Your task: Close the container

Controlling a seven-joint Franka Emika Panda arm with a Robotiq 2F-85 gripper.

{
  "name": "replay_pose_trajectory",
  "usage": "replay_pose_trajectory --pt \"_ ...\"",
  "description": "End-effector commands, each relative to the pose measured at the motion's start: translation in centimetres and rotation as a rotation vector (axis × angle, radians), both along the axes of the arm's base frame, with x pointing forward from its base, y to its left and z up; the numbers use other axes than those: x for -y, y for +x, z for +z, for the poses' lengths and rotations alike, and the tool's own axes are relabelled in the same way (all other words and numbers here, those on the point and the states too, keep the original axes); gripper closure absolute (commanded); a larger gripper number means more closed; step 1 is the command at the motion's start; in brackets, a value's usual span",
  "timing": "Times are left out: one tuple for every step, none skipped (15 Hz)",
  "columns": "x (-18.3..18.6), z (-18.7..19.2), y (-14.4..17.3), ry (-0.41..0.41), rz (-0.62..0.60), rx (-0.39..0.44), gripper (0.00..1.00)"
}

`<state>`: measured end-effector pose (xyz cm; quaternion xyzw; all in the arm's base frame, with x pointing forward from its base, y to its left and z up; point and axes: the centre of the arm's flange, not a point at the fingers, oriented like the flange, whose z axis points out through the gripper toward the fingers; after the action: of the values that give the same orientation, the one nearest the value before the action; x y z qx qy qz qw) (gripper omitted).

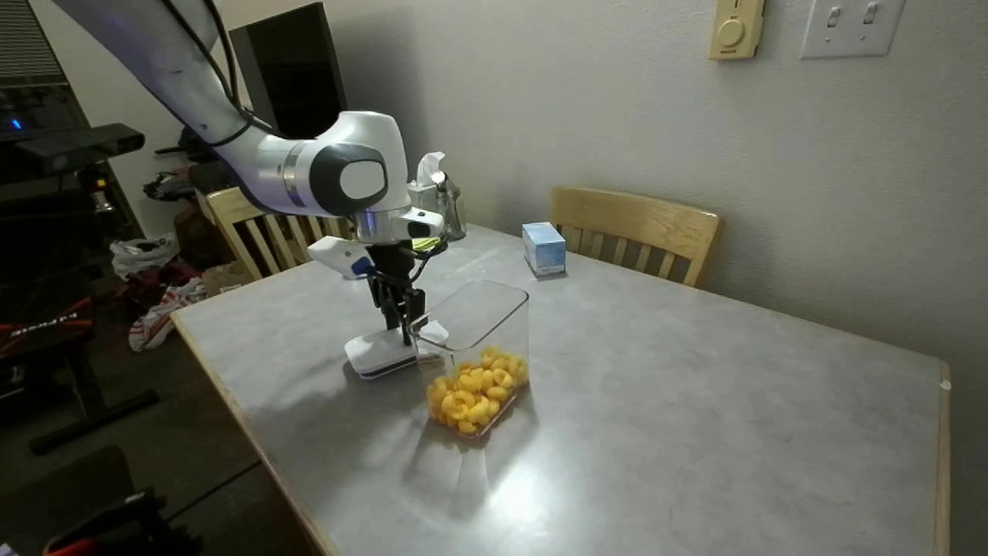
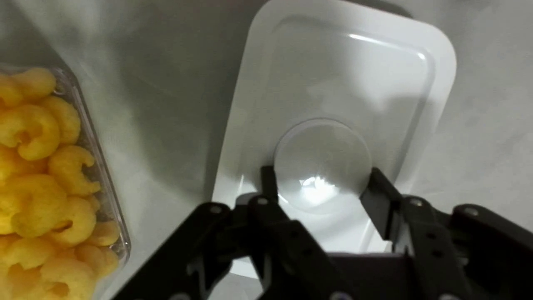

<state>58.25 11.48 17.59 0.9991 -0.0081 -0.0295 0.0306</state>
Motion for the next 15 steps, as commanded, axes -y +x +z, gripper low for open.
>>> replay_pose_trajectory --pt "0.5 -0.9 0.2 0.010 -0.018 -0.003 0.72" --pt "0.5 -0.9 0.2 0.010 -0.019 -0.002 0.72" --pt "0.5 -0.8 0.2 0.011 -0.020 -0.002 0.72" --pt "0.6 -0.6 0.1 0.013 -0.016 -0.001 0.72" --pt "0.6 -0.4 0.0 0.010 -0.006 0.003 0.72" --pt "0.6 0.1 -0.1 0.005 0.015 0.007 0.72" --pt "0.5 0.8 -0.2 0.005 0.041 0.014 0.72" --pt "0.6 1.5 -0.4 0.004 0.078 0.021 0.72" --pt "0.6 2.2 -0.4 -0.005 0.116 0.027 0.72" --pt "0.6 2.9 -0.5 -0.013 0.159 0.030 0.72" --pt "0.6 3.6 -0.5 -0.014 0.196 0.033 0.72" --pt "0.6 4.5 -0.5 -0.009 0.230 0.038 0.72" --pt "0.6 5.6 -0.5 -0.009 0.273 0.040 0.72" --pt "0.7 6.5 -0.5 -0.004 0.313 0.046 0.72" --pt "0.7 7.7 -0.6 -0.003 0.362 0.050 0.72"
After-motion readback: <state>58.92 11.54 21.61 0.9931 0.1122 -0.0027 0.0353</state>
